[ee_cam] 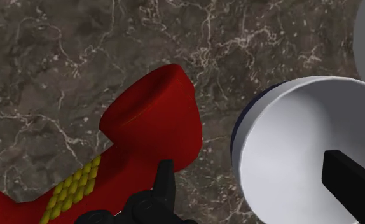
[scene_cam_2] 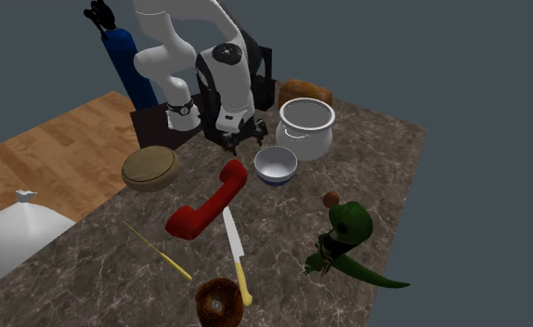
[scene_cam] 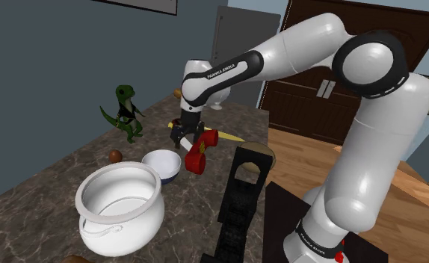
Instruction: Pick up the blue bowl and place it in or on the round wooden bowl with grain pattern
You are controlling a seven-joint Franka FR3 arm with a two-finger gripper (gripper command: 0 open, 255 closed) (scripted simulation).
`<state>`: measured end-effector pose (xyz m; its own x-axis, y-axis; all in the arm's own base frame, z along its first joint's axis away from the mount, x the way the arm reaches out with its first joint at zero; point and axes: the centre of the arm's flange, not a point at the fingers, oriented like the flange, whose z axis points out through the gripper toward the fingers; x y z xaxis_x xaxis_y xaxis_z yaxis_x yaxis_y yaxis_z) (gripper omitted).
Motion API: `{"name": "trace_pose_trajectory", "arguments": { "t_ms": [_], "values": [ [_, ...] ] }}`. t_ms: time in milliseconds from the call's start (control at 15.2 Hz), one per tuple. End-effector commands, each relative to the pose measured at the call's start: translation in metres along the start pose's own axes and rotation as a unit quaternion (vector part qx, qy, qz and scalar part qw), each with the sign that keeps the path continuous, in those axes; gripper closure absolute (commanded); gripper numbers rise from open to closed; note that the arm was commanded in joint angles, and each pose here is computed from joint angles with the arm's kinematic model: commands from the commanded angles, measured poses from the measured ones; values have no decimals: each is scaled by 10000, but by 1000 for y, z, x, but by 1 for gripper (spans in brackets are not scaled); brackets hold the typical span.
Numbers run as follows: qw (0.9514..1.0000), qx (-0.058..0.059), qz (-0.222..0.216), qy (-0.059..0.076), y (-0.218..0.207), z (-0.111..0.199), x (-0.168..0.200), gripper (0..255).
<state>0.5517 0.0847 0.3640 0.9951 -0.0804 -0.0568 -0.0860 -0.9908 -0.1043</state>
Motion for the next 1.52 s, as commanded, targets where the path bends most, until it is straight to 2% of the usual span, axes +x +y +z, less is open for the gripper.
{"name": "trace_pose_trajectory", "arguments": {
  "t_ms": [0, 132, 594, 1122, 1188, 1452],
  "values": [
    [10000, -15, -1, 10, -7, 18, 20, 0],
    [10000, -26, -3, 15, -11, 30, 34, 0],
    [10000, -26, -3, 15, -11, 67, 34, 0],
    [10000, -26, -3, 15, -11, 70, 34, 0],
    [10000, -26, -3, 15, -11, 70, 34, 255],
    [10000, -26, -3, 15, -11, 70, 34, 255]
  ]
}}
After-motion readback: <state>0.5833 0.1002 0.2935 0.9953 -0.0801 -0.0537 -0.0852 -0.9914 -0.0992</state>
